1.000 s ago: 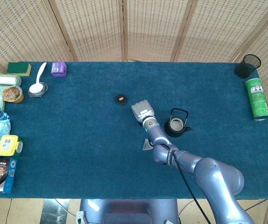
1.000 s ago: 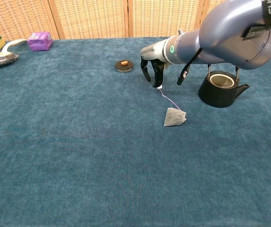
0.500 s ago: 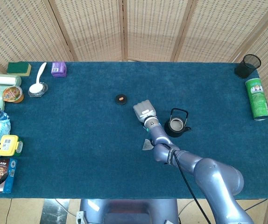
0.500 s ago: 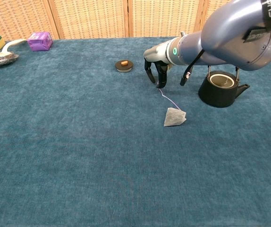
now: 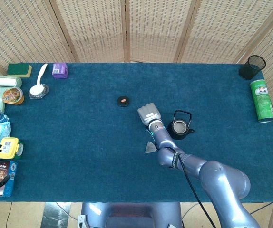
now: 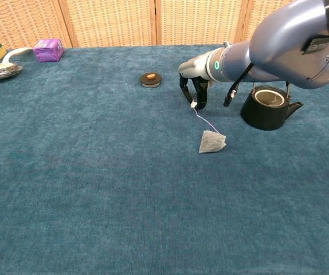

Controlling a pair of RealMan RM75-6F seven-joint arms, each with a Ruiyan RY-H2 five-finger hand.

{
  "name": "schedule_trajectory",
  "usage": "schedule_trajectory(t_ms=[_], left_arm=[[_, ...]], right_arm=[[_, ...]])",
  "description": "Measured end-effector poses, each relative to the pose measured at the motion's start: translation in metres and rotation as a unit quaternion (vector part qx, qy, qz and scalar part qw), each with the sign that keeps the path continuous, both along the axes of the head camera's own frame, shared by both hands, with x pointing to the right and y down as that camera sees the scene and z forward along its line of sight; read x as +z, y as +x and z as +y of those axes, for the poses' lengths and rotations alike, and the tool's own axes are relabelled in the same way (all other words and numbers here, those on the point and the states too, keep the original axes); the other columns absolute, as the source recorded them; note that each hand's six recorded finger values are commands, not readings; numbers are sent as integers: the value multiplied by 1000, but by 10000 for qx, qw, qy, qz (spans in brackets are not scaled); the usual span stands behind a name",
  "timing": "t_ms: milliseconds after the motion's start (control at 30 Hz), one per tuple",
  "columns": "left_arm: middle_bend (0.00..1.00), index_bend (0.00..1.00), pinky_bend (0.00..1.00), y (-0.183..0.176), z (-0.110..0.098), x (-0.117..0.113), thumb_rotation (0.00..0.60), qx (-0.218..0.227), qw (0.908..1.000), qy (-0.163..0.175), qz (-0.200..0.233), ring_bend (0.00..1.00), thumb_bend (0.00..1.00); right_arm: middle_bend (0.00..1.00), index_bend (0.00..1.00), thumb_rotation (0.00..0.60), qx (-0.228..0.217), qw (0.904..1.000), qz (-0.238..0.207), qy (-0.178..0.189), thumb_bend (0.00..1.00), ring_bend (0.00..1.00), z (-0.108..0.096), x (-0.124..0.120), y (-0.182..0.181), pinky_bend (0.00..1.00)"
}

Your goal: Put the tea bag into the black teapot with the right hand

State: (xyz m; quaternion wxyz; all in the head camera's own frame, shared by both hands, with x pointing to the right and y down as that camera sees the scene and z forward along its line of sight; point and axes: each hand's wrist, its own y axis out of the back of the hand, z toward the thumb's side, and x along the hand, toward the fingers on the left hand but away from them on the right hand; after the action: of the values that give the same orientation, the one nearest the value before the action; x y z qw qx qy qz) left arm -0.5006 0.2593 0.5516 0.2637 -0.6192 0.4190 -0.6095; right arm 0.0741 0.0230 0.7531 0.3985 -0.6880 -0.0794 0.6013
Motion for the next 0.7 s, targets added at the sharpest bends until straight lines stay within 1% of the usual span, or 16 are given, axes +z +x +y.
schedule_trajectory(t_ms=[700], left_arm=[[190,79,117,1,0,0,600,13,10000,-8,1,28,277]], right_arm=[[1000,500,600,53,10000,78,34,389,1000,-2,1,7,1000]])
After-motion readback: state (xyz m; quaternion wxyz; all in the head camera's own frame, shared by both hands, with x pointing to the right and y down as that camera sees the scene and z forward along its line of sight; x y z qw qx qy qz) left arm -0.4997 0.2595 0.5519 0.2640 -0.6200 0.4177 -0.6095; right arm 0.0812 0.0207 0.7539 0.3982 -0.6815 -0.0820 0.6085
